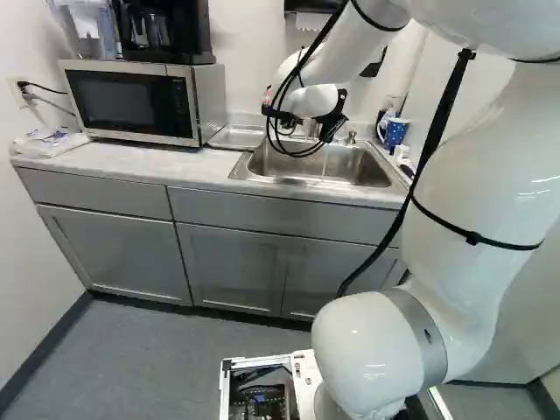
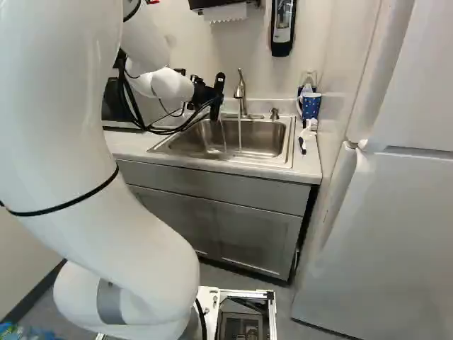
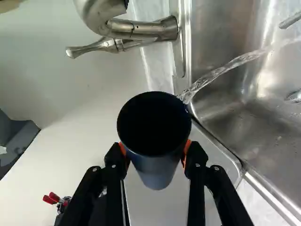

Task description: Rinse the cup and place it in the tray

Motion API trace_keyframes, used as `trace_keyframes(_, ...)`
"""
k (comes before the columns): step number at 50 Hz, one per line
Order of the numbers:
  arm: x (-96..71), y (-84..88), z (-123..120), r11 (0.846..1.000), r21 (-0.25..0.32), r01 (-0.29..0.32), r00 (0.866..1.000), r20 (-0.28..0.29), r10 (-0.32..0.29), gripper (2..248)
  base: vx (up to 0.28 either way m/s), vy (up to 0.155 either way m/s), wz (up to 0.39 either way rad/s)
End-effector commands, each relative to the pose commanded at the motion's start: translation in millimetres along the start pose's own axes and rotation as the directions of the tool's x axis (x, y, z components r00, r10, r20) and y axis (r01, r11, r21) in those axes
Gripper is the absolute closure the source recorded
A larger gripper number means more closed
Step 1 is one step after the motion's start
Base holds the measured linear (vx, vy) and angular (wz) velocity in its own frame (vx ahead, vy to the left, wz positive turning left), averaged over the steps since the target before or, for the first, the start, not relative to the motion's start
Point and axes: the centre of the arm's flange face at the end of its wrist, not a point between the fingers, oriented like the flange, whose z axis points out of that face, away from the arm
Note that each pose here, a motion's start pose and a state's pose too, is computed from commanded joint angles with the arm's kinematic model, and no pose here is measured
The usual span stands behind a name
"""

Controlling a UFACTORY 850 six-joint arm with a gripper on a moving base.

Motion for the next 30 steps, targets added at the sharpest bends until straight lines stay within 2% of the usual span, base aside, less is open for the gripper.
trace_keyframes(30,0.0,0.0,0.0,1.000,0.000,0.000,1.000,0.000,0.000,126,0.000,0.000,0.000)
